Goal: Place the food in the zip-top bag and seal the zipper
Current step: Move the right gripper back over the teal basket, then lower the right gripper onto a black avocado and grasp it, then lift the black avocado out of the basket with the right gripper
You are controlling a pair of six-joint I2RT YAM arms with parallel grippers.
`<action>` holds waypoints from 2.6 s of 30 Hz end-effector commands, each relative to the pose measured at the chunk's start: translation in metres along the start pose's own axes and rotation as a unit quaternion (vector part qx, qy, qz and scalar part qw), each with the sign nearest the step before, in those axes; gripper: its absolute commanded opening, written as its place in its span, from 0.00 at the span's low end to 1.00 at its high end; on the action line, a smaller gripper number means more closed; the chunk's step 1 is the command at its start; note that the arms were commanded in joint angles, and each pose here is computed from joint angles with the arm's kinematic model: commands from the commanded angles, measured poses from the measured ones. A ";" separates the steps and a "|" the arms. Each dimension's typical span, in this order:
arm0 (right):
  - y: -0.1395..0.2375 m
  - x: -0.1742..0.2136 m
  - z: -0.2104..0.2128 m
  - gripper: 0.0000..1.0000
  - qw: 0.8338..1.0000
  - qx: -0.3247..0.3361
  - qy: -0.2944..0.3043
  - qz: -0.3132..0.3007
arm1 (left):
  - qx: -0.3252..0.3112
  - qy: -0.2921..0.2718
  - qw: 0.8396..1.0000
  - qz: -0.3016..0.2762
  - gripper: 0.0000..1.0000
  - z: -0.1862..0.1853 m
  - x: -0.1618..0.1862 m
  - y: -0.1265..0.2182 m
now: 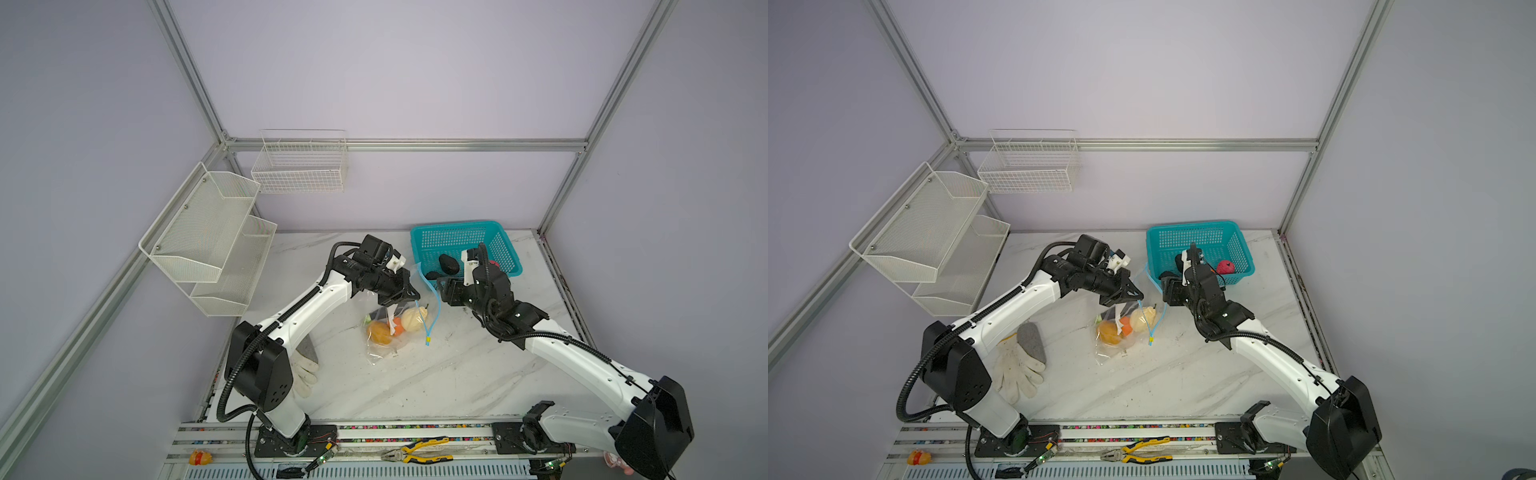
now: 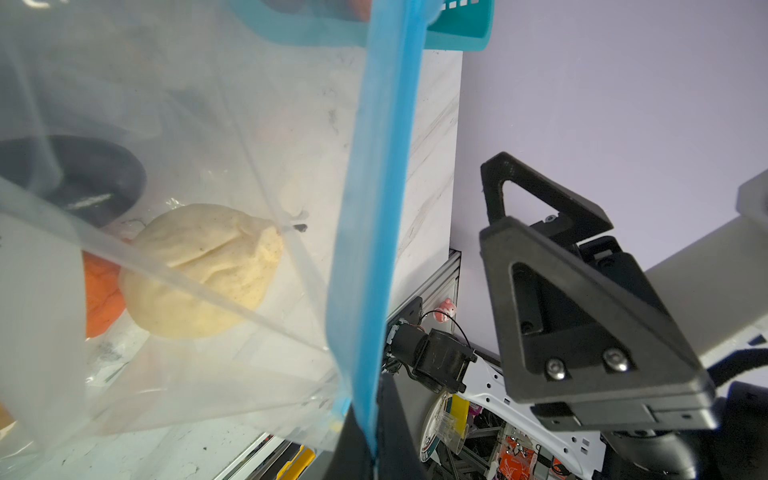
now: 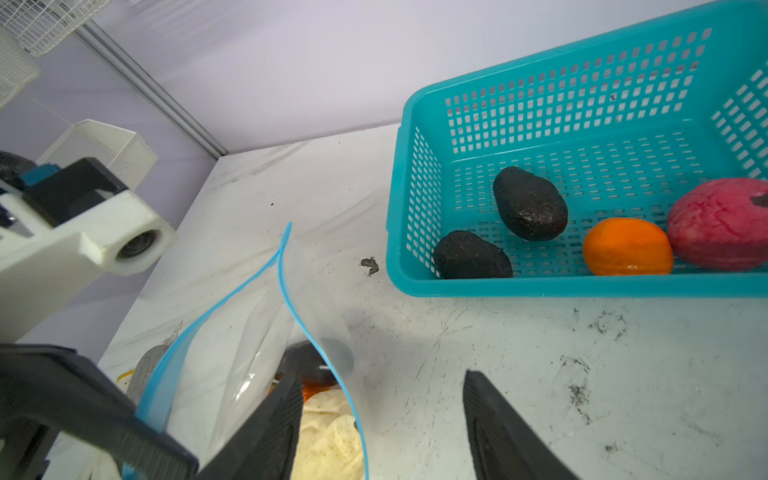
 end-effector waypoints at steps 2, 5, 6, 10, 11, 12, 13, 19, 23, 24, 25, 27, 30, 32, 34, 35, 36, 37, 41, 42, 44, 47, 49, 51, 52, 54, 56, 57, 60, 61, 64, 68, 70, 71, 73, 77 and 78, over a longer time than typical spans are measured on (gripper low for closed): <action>-0.012 0.002 -0.007 0.60 0.999 0.043 0.007 0.011 | -0.010 0.013 1.000 0.016 0.00 0.010 0.006 -0.010; -0.015 0.000 -0.010 0.59 0.998 0.063 0.013 0.002 | -0.010 0.013 1.000 0.019 0.00 0.012 0.004 -0.012; -0.016 -0.001 -0.010 0.59 0.998 0.065 0.015 -0.001 | -0.009 0.014 1.000 0.020 0.00 0.012 0.003 -0.013; -0.019 -0.012 -0.012 0.59 0.994 0.098 0.037 -0.017 | -0.003 0.009 1.000 0.019 0.00 0.009 0.000 -0.013; -0.020 -0.016 -0.013 0.59 0.993 0.103 0.044 -0.019 | -0.003 0.007 1.000 0.018 0.00 0.008 0.000 -0.012; -0.022 -0.020 -0.014 0.60 0.993 0.108 0.051 -0.021 | -0.004 0.006 1.000 0.018 0.00 0.009 0.001 -0.012; -0.024 -0.024 -0.016 0.60 0.991 0.115 0.060 -0.023 | -0.006 0.006 1.000 0.018 0.00 0.009 0.002 -0.012; -0.052 -0.044 -0.031 0.64 0.967 0.221 0.121 -0.047 | -0.001 0.000 1.000 0.020 0.00 0.008 0.005 -0.008; -0.083 -0.063 -0.035 0.65 0.970 0.211 0.114 -0.029 | -0.002 -0.002 1.000 0.028 0.00 0.012 0.007 -0.005; -0.090 -0.067 -0.036 0.65 0.970 0.212 0.114 -0.022 | 0.000 -0.001 1.000 0.030 0.00 0.014 0.007 -0.004; -0.099 -0.071 -0.036 0.65 0.970 0.215 0.117 -0.014 | 0.002 -0.002 1.000 0.031 0.00 0.015 0.007 -0.004; -0.111 -0.080 -0.038 0.66 0.965 0.230 0.124 -0.007 | 0.007 -0.005 0.999 0.032 0.00 0.015 0.007 -0.002; -0.129 -0.089 -0.045 0.68 0.962 0.238 0.131 0.010 | 0.009 -0.010 1.000 0.028 0.00 0.014 0.006 0.001; -0.143 -0.093 -0.053 0.68 0.964 0.231 0.126 0.032 | 0.012 -0.014 1.000 0.024 0.00 0.012 0.004 0.003; -0.155 -0.094 -0.061 0.68 0.965 0.226 0.123 0.052 | 0.014 -0.017 0.999 0.023 0.00 0.010 0.004 0.003; -0.163 -0.093 -0.067 0.68 0.965 0.224 0.122 0.065 | 0.015 -0.019 0.999 0.022 0.00 0.009 0.003 0.004; -0.168 -0.093 -0.071 0.68 0.965 0.221 0.121 0.074 | 0.016 -0.019 0.999 0.021 0.00 0.008 0.002 0.005; -0.173 -0.093 -0.074 0.68 0.965 0.218 0.120 0.085 | 0.015 -0.020 0.999 0.020 0.00 0.008 0.002 0.005; -0.188 -0.090 -0.090 0.69 0.964 0.211 0.120 0.110 | 0.014 -0.021 1.000 0.018 0.00 0.008 0.001 0.005; -0.192 -0.089 -0.093 0.69 0.964 0.211 0.118 0.114 | 0.014 -0.021 1.000 0.018 0.00 0.008 0.001 0.004; -0.202 -0.086 -0.101 0.70 0.963 0.212 0.114 0.122 | 0.013 -0.018 1.000 0.020 0.00 0.009 0.000 0.002; -0.216 -0.081 -0.107 0.70 0.963 0.206 0.111 0.135 | 0.011 -0.016 1.000 0.020 0.00 0.010 -0.001 0.001; -0.223 -0.078 -0.109 0.71 0.963 0.200 0.108 0.145 | 0.009 -0.016 1.000 0.018 0.00 0.011 -0.001 0.001; -0.228 -0.075 -0.110 0.71 0.963 0.193 0.106 0.155 | 0.008 -0.015 1.000 0.017 0.00 0.010 -0.001 0.001; -0.230 -0.073 -0.110 0.73 0.963 0.188 0.106 0.159 | 0.008 -0.015 1.000 0.016 0.00 0.010 -0.002 0.001; -0.235 -0.070 -0.112 0.75 0.963 0.183 0.107 0.167 | 0.007 -0.014 1.000 0.015 0.00 0.010 -0.002 0.001; -0.240 -0.068 -0.114 0.78 0.962 0.181 0.107 0.172 | 0.006 -0.013 1.000 0.014 0.00 0.011 -0.002 0.000; -0.243 -0.067 -0.116 0.79 0.962 0.181 0.107 0.174 | 0.007 -0.012 1.000 0.014 0.00 0.011 -0.003 0.000; -0.252 -0.065 -0.121 0.79 0.959 0.191 0.110 0.179 | 0.008 -0.010 1.000 0.014 0.00 0.011 -0.003 -0.001; -0.254 -0.065 -0.122 0.79 0.958 0.194 0.110 0.179 | 0.008 -0.009 1.000 0.014 0.00 0.011 -0.003 -0.001; -0.257 -0.063 -0.123 0.79 0.958 0.191 0.109 0.183 | 0.006 -0.010 1.000 0.011 0.00 0.011 -0.003 0.000; -0.257 -0.064 -0.123 0.79 0.958 0.189 0.109 0.186 | 0.005 -0.008 1.000 0.012 0.00 0.012 -0.003 -0.001; -0.256 -0.064 -0.124 0.79 0.957 0.195 0.109 0.187 | 0.006 -0.008 1.000 0.011 0.00 0.012 -0.003 -0.001; -0.255 -0.065 -0.125 0.78 0.956 0.199 0.108 0.187 | 0.006 -0.007 1.000 0.011 0.00 0.012 -0.003 -0.001; -0.254 -0.064 -0.126 0.76 0.954 0.208 0.106 0.190 | 0.007 -0.010 1.000 0.010 0.00 0.011 -0.003 -0.001; -0.249 -0.064 -0.124 0.71 0.954 0.206 0.100 0.192 | 0.008 -0.009 1.000 0.010 0.00 0.011 -0.003 -0.001; -0.249 -0.064 -0.124 0.69 0.954 0.205 0.098 0.193 | 0.008 -0.009 1.000 0.011 0.00 0.012 -0.003 -0.001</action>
Point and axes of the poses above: each gripper's point midway between its finger pads, its own y axis back along the fingers, its own z axis along the line the jaws close on, x = y × z, the point moved 10 cm from there along y, back along the fingers, and after that the axes turned 11 degrees about -y, right-handed, at the moved point
